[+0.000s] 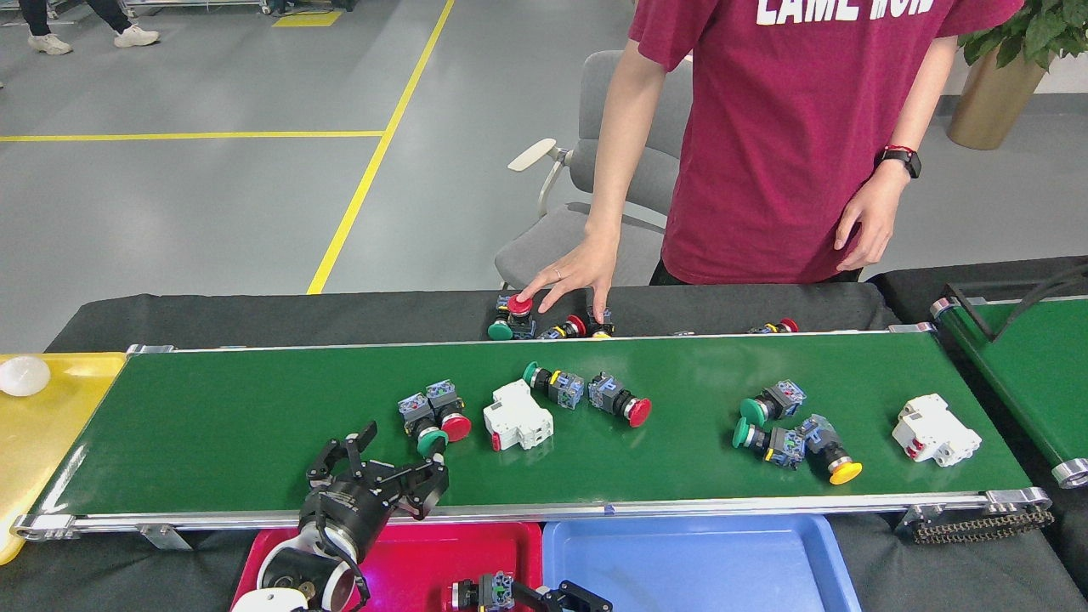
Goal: Pick switch part from conveyor to tray
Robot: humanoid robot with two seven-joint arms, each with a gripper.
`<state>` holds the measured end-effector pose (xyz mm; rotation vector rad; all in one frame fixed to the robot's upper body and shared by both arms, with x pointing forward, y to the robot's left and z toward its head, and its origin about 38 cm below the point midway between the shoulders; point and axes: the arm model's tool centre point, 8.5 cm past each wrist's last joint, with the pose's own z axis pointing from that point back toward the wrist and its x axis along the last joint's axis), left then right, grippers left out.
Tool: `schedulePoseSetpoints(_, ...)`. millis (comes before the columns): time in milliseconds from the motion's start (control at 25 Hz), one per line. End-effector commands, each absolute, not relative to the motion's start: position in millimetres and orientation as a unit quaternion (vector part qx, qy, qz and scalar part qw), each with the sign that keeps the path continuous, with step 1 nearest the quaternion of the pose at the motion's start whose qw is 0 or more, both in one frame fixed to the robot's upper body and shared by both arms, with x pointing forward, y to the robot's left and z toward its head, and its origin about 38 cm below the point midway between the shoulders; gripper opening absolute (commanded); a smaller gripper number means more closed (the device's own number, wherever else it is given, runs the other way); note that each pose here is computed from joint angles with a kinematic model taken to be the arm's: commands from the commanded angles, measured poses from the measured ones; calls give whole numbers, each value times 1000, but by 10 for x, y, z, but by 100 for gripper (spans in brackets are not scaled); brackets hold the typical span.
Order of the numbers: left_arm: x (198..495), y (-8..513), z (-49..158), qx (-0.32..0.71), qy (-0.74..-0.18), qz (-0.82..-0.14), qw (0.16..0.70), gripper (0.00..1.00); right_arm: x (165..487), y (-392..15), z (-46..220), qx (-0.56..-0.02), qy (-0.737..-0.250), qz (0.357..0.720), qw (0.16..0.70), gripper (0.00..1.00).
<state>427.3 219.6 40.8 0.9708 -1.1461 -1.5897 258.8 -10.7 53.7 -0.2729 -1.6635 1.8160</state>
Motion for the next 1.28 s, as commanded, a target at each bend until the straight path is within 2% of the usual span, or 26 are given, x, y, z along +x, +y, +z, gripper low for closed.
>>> schedulePoseSetpoints(0,4355,2271,487,405,-467,-640,457,100,2683,-176,747,-128,-651,676,321,96)
schedulePoseSetpoints(240,4364,2308,434,402,-461,-641,463,100,3148,-1156,878,-252,-644,602,399,95)
schedulePoseSetpoints(441,4559,2390,459,421,-443,-622,490,99,3291,-2018,956,-357,-632,523,447,95)
schedulePoseSetpoints(521,4673,2446,428,429,-426,-611,511,92,3285,-2305,976,-388,-623,499,461,95)
schedulePoseSetpoints(561,4731,2482,426,435,-420,-605,518,83,3269,-2473,983,-406,-616,485,471,95)
schedulePoseSetpoints(601,4761,2557,410,445,-417,-599,519,69,3240,-2611,977,-418,-608,474,480,95)
schedulePoseSetpoints(641,4773,2603,401,453,-418,-594,517,60,3220,-2685,970,-424,-604,468,486,95)
schedulePoseSetpoints(681,4770,2657,385,464,-424,-588,509,44,3187,-2786,954,-432,-596,460,496,95)
schedulePoseSetpoints(721,4766,2680,380,470,-428,-584,504,35,3156,-2846,923,-436,-590,457,504,95)
schedulePoseSetpoints(761,4770,2698,389,475,-434,-579,501,21,3095,-2906,865,-439,-579,452,517,95)
schedulePoseSetpoints(801,4766,2699,376,475,-436,-577,502,16,3049,-2919,811,-438,-572,451,526,95)
schedulePoseSetpoints(881,4760,2701,370,469,-444,-568,510,8,3000,-2931,733,-434,-565,453,536,95)
schedulePoseSetpoints(1042,4762,2700,378,465,-450,-564,513,6,3030,-2714,650,-409,-573,466,536,95)
schedulePoseSetpoints(1242,4685,2661,397,455,-468,-577,491,6,3074,-2667,650,-415,-564,460,546,94)
